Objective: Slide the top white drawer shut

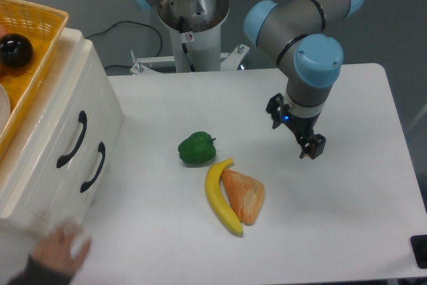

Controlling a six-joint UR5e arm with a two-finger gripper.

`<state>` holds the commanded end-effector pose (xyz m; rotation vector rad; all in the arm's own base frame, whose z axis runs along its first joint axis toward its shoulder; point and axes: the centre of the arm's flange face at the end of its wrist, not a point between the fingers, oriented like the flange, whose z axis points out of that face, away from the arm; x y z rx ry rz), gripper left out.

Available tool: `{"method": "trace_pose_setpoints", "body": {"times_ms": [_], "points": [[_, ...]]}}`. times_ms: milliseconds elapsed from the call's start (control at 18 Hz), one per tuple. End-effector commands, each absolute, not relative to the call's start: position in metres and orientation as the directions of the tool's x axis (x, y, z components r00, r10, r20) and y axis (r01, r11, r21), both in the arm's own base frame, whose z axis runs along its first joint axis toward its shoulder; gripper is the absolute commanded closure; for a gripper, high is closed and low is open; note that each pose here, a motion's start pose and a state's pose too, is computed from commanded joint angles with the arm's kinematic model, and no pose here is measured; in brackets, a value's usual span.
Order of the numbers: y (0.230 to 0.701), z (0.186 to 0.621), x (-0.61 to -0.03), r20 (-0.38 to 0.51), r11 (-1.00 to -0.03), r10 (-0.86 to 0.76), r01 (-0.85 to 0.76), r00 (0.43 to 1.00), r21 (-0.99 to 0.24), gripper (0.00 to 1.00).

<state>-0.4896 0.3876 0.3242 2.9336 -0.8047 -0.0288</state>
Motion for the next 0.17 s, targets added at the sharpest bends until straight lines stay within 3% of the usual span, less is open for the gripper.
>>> {"method": "trace_pose_setpoints", "body": {"times_ms": [167], "points": [[0.3869,0.325,-0.491,0.005,-0.858,-0.507,-0.505,0.862,0.095,0.0]]}}
